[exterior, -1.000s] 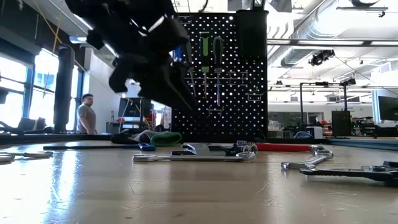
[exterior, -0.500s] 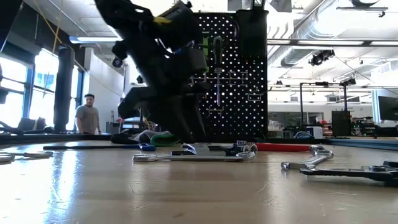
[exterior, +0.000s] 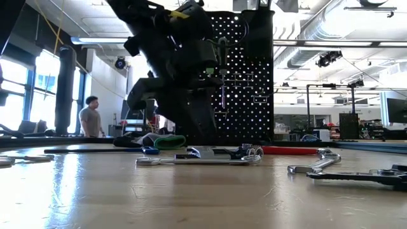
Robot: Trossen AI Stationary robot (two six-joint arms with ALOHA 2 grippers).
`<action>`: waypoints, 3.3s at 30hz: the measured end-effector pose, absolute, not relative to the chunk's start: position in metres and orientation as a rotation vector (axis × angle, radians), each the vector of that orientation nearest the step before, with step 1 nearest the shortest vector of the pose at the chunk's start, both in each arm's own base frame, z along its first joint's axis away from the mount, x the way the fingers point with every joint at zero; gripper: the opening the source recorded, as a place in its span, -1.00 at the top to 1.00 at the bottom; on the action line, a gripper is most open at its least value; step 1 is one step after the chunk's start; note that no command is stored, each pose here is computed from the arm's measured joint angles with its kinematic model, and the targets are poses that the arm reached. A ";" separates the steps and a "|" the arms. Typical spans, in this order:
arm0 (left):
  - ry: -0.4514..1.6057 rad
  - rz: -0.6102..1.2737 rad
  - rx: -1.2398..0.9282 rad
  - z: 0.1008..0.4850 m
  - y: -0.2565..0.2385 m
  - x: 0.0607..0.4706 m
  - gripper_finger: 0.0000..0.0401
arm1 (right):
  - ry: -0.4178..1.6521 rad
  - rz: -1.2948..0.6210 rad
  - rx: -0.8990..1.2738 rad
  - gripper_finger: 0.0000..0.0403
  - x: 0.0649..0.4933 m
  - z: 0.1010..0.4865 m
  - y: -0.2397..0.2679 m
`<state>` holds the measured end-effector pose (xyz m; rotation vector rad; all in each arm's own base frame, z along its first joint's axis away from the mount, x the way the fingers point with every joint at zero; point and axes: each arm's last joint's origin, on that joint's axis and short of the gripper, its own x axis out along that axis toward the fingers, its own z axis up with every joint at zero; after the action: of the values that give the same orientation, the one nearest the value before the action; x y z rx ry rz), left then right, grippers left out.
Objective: Hang tools onto peg board
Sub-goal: Put the silver socket into the black bin on the pegboard
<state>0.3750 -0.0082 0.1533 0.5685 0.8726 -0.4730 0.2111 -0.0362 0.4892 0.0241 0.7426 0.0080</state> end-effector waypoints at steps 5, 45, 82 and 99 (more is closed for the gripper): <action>0.894 -0.491 0.575 0.146 -0.008 0.377 0.04 | 0.740 -0.017 -0.007 0.08 0.213 0.490 -0.031; 0.983 -0.602 0.516 0.189 -0.012 0.384 0.51 | 0.977 0.056 0.088 0.08 0.255 0.404 0.010; 0.023 0.299 0.716 0.430 0.082 0.355 0.50 | 0.747 -0.025 0.250 0.08 0.266 0.188 0.073; 0.224 0.511 0.795 0.416 0.110 0.428 0.50 | 0.622 -0.067 0.208 0.08 0.265 0.186 0.078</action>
<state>0.4275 0.1100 0.4162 0.7951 0.2242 0.5113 0.2655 0.0776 0.1861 0.2080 0.6222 -0.0673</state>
